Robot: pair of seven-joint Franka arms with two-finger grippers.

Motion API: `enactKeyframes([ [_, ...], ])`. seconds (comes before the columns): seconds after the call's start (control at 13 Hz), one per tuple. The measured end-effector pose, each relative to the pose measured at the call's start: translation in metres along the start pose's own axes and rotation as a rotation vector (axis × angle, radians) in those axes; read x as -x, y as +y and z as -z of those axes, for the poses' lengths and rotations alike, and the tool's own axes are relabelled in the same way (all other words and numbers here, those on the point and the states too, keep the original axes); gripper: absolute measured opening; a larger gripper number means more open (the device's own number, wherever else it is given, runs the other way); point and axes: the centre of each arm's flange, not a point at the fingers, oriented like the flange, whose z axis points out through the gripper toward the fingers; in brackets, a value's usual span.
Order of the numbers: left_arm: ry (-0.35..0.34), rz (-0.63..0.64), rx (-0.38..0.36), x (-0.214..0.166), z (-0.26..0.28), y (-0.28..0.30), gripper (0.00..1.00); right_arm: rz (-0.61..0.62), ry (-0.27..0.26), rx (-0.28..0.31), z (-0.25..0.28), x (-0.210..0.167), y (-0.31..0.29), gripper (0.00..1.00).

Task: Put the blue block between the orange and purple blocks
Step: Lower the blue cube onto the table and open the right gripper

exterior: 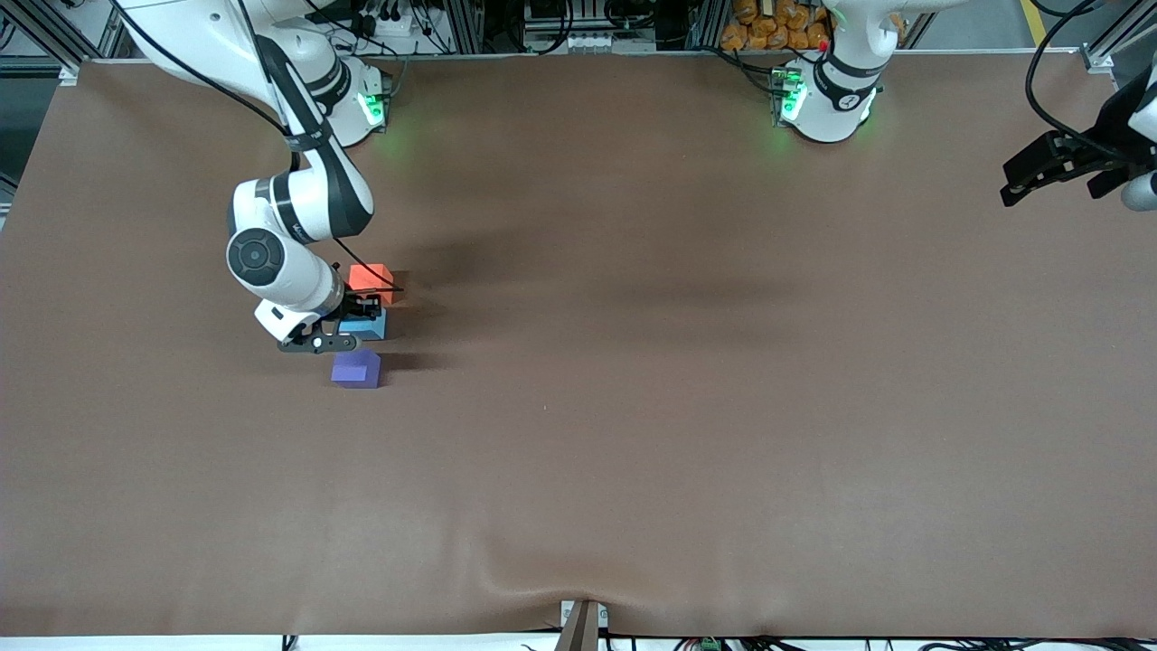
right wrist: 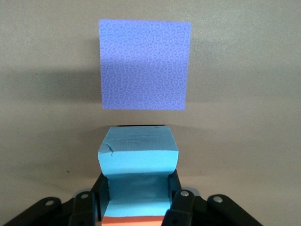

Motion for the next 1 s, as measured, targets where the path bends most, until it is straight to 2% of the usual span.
enactKeyframes([
  [0.62,-0.007,-0.045,-0.003,-0.002,-0.007,0.024,1.00,-0.018,0.000,0.001,-0.006,-0.001,-0.001,0.53],
  [0.69,-0.007,-0.049,-0.003,-0.002,-0.007,0.027,1.00,-0.030,0.001,0.000,-0.006,-0.001,-0.001,0.57],
  [0.85,-0.007,-0.057,-0.004,-0.001,-0.007,0.031,1.00,-0.055,-0.005,0.001,0.001,-0.005,-0.003,0.79],
  [1.0,-0.007,-0.057,-0.004,-0.001,-0.007,0.031,1.00,-0.072,-0.027,0.004,0.031,-0.021,-0.010,1.00],
])
